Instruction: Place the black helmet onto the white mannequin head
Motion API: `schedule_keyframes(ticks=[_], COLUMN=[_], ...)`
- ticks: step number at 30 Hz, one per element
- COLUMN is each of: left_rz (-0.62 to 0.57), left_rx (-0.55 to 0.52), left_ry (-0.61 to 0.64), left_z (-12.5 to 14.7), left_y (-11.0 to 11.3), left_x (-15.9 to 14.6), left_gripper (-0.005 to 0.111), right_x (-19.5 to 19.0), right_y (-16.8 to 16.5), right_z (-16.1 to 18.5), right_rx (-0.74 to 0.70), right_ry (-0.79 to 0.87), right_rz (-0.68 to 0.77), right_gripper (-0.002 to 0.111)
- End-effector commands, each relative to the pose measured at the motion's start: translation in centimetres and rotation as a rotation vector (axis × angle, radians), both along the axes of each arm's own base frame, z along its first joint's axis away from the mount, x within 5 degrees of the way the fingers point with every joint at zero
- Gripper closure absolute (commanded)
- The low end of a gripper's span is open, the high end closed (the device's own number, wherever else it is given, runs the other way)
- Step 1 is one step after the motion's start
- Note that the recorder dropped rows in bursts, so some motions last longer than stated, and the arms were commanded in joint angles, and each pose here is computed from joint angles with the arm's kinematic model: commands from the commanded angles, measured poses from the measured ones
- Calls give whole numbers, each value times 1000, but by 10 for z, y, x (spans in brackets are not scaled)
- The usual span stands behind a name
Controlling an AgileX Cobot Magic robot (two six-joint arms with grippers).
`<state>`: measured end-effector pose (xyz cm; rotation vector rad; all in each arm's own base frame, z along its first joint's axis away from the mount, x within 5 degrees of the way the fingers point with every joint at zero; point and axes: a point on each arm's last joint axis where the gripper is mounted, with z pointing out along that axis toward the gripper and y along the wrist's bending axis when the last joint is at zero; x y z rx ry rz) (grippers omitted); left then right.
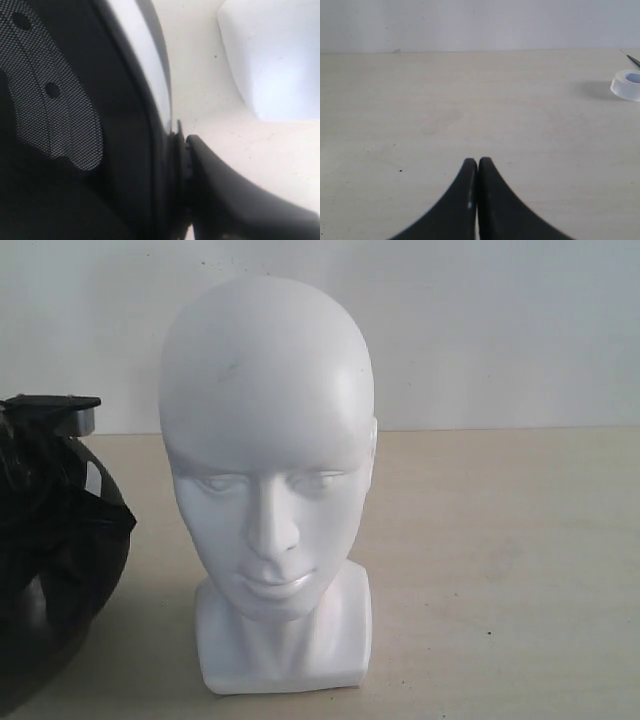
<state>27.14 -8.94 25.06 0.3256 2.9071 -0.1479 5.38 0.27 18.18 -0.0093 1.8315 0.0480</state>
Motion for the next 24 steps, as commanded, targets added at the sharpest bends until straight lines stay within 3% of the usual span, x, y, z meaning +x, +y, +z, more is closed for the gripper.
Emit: schedule_keyframes(ticks=[1,16,24], left_rz=[-4,-19,-15], left_rx=[9,25,-8], left_ry=[-64,-84,-193], left_z=[17,25,48], left_y=[4,7,10], left_x=[-6,-12,-22], left_gripper=[102,102,102], right_x=[0,0,0], right_y=[0,0,0], right_z=[2,2,2], right_rx=[0,0,0], right_ry=[-17,-17,-17], right_rz=[-1,-1,-1], right_gripper=[109,109,109])
